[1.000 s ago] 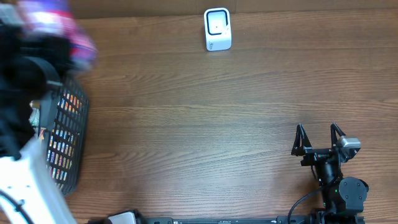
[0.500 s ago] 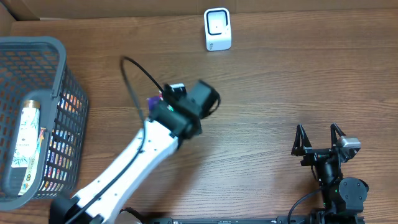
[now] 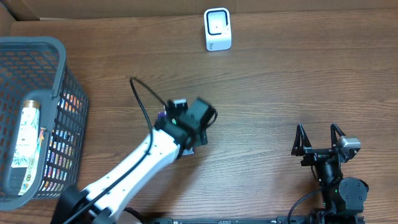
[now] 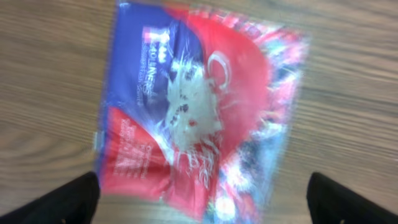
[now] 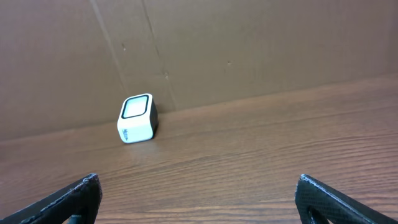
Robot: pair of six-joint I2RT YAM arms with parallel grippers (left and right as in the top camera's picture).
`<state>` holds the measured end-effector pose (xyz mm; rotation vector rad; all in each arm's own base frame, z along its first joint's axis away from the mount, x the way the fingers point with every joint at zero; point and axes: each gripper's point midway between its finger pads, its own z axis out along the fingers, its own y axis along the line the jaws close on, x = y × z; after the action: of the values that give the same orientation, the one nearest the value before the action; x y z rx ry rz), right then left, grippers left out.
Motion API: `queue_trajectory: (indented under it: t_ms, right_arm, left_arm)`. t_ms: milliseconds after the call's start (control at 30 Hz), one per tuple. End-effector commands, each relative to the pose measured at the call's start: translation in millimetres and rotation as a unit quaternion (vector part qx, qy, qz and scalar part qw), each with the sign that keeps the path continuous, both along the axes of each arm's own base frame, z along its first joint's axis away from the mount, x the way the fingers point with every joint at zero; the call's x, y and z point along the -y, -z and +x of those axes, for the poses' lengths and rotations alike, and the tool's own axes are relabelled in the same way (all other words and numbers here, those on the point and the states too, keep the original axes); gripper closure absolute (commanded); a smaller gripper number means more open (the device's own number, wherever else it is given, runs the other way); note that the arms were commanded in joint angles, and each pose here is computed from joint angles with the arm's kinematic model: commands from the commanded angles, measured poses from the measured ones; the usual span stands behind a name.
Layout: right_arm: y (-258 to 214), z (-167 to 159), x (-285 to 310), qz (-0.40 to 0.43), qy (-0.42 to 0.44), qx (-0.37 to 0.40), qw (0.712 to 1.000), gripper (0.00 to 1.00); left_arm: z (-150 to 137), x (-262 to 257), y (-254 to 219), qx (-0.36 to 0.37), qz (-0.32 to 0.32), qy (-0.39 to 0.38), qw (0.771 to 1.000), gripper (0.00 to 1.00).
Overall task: Scan the item barcode
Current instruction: 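Lift the pink-purple packet out and place it on the table center, then reach the left gripper back into the basket and grasp the yellow snack bag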
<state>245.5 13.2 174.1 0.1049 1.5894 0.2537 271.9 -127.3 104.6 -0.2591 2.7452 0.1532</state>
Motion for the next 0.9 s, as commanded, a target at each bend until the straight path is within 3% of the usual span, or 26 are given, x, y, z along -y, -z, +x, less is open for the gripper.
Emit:
queue_trajectory:
  t_ms: [0,100,200,333,533,633,867]
  right_arm:
    - [2.4,0.3,2.2,-0.004,0.006,0.001,1.0,0.0]
    - [2.3,0.3,2.2,-0.004,0.006,0.001,1.0,0.0]
    - [2.4,0.3,2.2,-0.004,0.006,0.001,1.0,0.0]
    - [2.4,0.3,2.2,-0.004,0.006,0.001,1.0,0.0]
    - [2.4,0.3,2.2,-0.004,0.006,0.001,1.0,0.0]
    - [2.4,0.3,2.2,-0.004,0.006,0.001,1.0,0.0]
    - [2.4,0.3,2.2,-0.004,0.006,0.001,1.0,0.0]
  left_arm:
    - [44.3,-6.6,-155.2,0.155,-0.031,0.04,0.987,0.0]
    - [47.0,-64.2,-268.0,0.242,0.007,0.021,0.97,0.0]
    - [27.2,-146.1,-344.3,0.308,0.039,-0.068,0.948,0.0]
    - [-17.6,-243.5,-377.3,0.339,0.048,-0.219,0.914,0.0]
    - [-52.9,-332.4,-314.0,0.263,-0.046,-0.377,0.887,0.0]
    - [-51.9,-350.8,-264.8,0.202,-0.085,-0.414,0.884,0.0]
    - [-55.6,-362.6,-160.1,0.087,-0.108,-0.451,0.882,0.0]
